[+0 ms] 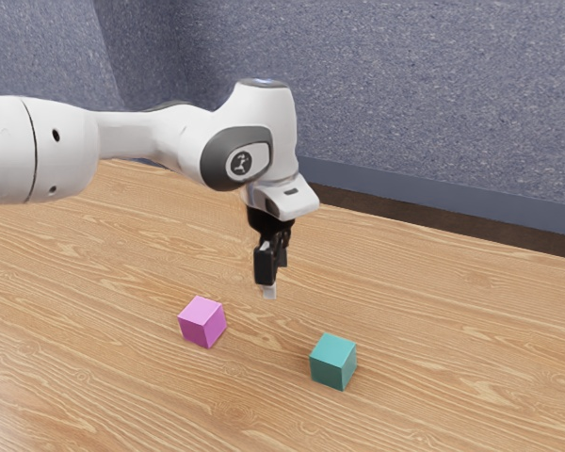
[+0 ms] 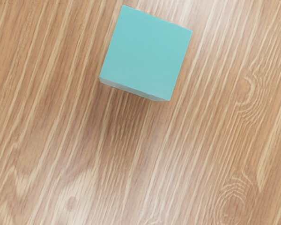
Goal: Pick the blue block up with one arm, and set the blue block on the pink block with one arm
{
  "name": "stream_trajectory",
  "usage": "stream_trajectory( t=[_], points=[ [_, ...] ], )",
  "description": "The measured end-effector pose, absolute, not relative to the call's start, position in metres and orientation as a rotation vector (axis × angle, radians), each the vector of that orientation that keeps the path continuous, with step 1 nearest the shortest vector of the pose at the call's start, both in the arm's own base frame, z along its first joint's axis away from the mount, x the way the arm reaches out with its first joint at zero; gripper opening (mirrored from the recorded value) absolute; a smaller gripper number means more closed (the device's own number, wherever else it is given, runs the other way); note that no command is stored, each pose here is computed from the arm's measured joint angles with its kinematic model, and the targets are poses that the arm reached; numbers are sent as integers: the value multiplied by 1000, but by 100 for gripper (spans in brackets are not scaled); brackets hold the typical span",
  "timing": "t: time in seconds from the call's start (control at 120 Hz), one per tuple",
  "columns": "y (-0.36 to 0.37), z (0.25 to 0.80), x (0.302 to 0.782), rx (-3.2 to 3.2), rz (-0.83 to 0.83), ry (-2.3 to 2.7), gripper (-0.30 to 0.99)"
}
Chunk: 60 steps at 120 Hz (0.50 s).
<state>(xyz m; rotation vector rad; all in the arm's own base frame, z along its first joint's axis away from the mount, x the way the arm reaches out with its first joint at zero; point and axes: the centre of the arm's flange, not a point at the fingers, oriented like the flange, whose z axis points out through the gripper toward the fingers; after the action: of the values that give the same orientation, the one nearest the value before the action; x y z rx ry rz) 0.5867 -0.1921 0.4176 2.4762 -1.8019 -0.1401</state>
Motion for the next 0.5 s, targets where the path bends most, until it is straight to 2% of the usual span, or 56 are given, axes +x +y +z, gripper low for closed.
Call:
stream_trajectory(
  t=[0.5],
  points=[
    [-242,352,601,2275,-40,-2018,69]
  ],
)
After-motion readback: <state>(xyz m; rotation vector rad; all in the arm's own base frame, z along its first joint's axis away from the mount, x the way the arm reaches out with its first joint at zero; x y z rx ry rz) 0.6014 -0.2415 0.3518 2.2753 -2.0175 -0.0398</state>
